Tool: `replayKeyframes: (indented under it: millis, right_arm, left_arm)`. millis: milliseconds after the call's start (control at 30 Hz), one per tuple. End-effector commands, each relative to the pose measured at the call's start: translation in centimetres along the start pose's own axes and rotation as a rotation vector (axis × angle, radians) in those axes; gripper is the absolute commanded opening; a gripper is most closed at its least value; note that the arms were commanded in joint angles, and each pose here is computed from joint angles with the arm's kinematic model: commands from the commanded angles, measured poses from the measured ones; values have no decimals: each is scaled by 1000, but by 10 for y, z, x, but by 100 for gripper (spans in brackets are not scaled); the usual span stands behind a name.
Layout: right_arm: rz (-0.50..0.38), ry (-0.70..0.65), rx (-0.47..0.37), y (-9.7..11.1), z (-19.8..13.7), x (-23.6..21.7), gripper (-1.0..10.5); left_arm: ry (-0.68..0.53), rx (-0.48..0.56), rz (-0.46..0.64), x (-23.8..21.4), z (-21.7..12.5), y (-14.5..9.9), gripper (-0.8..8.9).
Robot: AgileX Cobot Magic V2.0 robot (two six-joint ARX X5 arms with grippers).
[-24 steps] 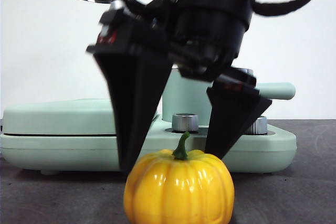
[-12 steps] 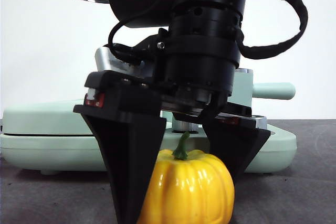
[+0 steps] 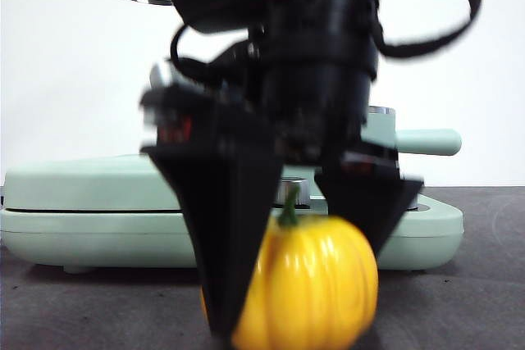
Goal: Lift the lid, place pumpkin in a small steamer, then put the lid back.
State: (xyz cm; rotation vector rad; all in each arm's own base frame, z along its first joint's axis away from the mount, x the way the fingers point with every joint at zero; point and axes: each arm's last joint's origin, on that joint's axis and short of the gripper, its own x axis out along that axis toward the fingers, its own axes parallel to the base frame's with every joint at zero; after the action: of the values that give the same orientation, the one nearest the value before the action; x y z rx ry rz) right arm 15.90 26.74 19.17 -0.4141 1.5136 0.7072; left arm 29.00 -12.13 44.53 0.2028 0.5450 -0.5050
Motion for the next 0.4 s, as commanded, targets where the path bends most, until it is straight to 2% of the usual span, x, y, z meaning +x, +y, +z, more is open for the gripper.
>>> replayKeyframes:
  millis: [33,200,400]
  right_arm:
    - [-2,2,-44,7,9,-17,346]
    - [6,-61,-53,3,27,-65,346]
    - [15,-236,2,-26,51,-124,346]
  left_arm:
    - [-73,20,9,-10,11,1,57]
    - [-73,15,18,-10,11,4,57]
    - [-71,4,37,-11,10,11,57]
